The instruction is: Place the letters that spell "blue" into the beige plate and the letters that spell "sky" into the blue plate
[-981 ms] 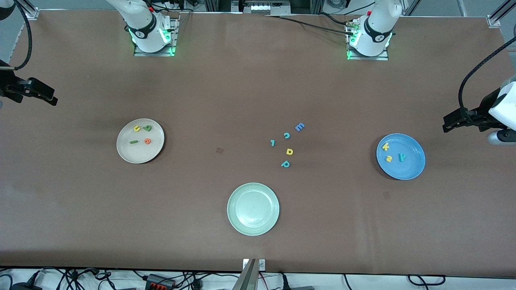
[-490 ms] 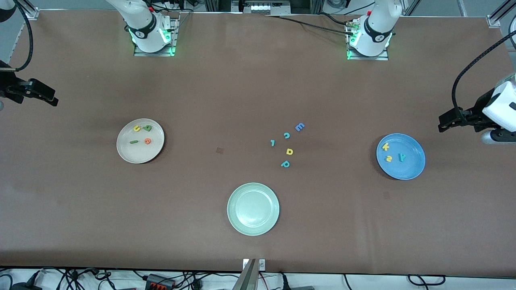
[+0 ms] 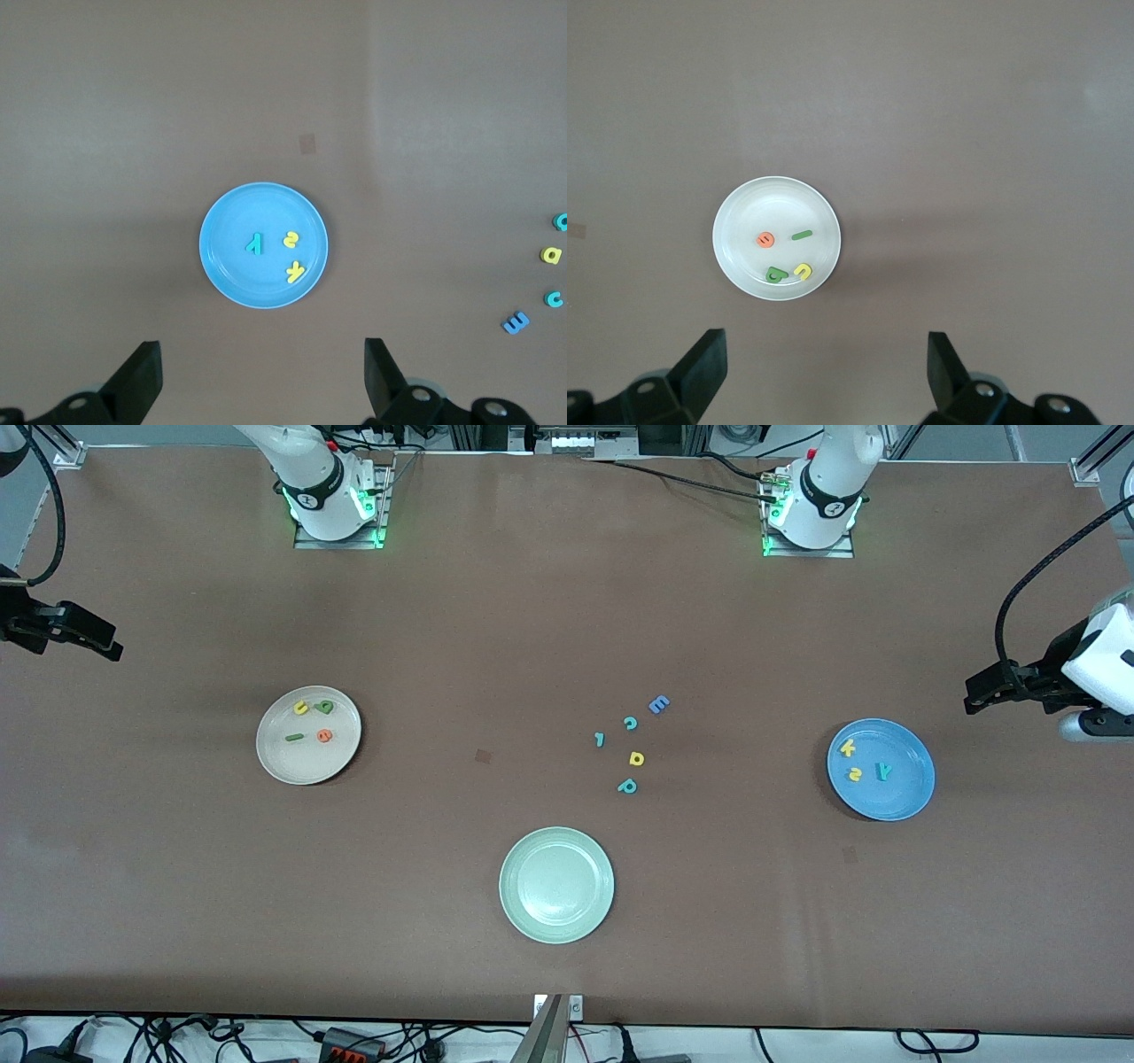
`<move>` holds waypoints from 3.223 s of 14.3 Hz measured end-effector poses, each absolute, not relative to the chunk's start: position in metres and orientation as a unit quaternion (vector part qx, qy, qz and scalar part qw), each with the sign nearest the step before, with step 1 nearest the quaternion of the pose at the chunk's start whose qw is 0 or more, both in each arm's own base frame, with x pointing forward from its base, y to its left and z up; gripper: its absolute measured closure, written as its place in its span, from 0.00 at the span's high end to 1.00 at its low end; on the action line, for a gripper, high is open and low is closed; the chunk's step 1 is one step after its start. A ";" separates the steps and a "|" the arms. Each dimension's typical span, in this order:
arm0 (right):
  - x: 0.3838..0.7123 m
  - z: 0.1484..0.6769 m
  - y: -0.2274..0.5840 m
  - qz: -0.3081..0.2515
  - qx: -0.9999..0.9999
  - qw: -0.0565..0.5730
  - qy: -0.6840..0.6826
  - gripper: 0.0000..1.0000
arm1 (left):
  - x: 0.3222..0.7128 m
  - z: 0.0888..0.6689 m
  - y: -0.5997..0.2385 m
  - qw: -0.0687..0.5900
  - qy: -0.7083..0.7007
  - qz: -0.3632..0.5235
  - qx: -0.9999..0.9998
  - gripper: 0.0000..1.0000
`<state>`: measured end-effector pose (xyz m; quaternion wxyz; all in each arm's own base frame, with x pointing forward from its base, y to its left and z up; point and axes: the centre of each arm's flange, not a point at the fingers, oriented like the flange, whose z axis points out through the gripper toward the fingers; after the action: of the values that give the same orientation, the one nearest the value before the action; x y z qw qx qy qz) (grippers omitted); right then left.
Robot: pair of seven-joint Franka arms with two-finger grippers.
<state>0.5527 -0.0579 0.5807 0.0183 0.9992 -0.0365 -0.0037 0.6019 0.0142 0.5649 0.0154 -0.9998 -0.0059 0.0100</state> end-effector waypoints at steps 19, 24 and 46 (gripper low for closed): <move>0.559 0.570 -0.049 -0.013 0.999 0.019 -0.028 1.00 | 0.666 0.364 -0.011 0.010 0.015 0.116 -0.993 1.00; 0.559 0.569 -0.049 -0.014 0.999 0.019 -0.027 1.00 | 0.671 0.303 -0.013 0.009 0.014 0.124 -0.992 1.00; 0.562 0.564 -0.046 -0.018 0.999 0.019 -0.023 1.00 | 0.597 0.510 -0.015 0.014 0.014 -0.016 -1.000 1.00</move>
<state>0.5619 -0.0458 0.5637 0.0186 0.9994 -0.0232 -0.0184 0.5970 -0.0155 0.5101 0.0141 -0.9997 0.0140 -0.0156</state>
